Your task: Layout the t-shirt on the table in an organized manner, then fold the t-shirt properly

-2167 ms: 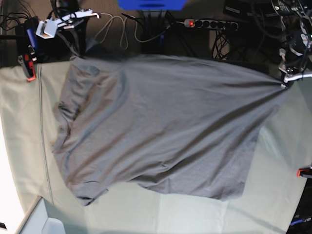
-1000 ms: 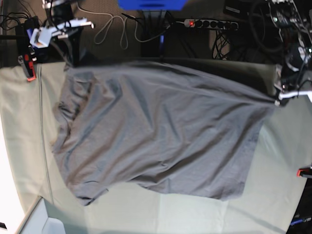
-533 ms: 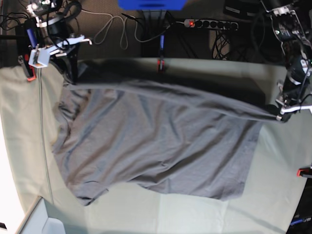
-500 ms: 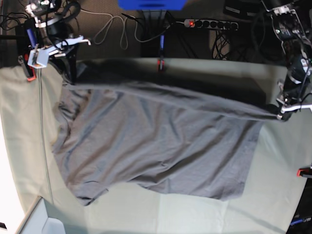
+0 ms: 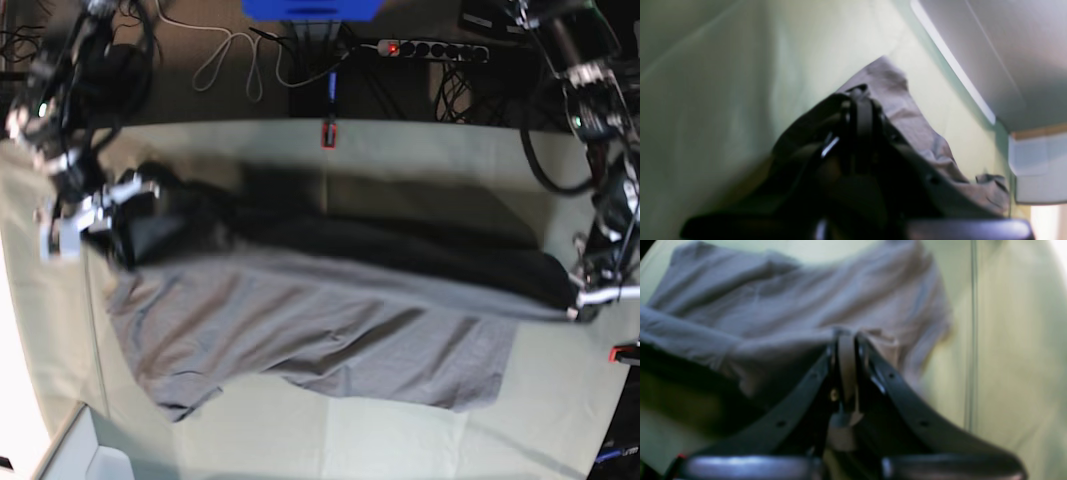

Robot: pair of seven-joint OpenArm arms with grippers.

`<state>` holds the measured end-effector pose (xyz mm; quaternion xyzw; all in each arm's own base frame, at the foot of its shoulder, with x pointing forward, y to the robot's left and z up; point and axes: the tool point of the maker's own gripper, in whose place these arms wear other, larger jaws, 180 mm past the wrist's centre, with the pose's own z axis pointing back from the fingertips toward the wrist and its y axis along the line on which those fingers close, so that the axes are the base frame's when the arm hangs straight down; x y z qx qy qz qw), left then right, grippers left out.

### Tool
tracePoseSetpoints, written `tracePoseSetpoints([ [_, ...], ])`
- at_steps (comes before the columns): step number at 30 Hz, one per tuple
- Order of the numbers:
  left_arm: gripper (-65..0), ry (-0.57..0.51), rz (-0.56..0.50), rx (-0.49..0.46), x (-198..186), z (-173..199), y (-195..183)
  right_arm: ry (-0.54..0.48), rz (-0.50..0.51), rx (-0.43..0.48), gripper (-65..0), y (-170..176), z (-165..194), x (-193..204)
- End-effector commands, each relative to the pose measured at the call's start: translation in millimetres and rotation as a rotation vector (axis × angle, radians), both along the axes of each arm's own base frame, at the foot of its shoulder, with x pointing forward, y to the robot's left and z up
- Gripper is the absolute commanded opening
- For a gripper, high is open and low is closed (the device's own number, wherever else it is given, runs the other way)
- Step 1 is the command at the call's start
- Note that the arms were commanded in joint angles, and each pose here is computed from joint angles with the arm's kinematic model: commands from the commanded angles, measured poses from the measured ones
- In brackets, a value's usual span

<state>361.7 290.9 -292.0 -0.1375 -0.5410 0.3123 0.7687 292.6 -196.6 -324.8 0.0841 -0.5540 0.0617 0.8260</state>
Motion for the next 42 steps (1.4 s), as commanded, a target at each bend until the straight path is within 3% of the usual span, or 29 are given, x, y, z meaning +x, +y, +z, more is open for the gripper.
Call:
tracePoseSetpoints([
  [1, -65.0, -0.112, -0.016, 0.054, 24, 41, -1, -0.080, 0.012, -0.024, -65.0, -5, 29, 23],
  [9, -65.0, -0.304, -0.114, 0.151, 125, 151, -41, -0.271, 0.026, -0.227, -65.0, -14, 166, 142],
  [13, -65.0, -0.406, -0.137, 0.187, 160, 220, -54, -0.374, 0.013, -0.277, -65.0, -12, 233, 185],
  [18, -65.0, -0.528, -0.144, 0.251, 182, 306, -65, -0.506, -0.012, -0.267, -65.0, -16, 314, 219],
  [21, -65.0, -0.562, -0.153, 0.279, 190, 339, -72, -0.615, 0.001, -0.230, -65.0, -11, 356, 228],
  [24, -65.0, -0.584, -0.167, 0.290, 189, 350, -79, -0.658, -0.009, -0.238, -65.0, -16, 373, 226],
  [26, -65.0, -0.573, -0.172, 0.291, 187, 342, -80, -0.659, -0.027, -0.256, -65.0, -25, 373, 221],
  [33, -65.0, -0.406, -0.149, 0.296, 163, 231, -56, -0.488, -0.013, -0.349, -65.0, -26, 255, 179],
  [42, -65.0, -0.086, -0.071, 0.230, 93, 63, -11, -0.226, 0.107, -0.170, -65.0, 18, 93, 87],
])
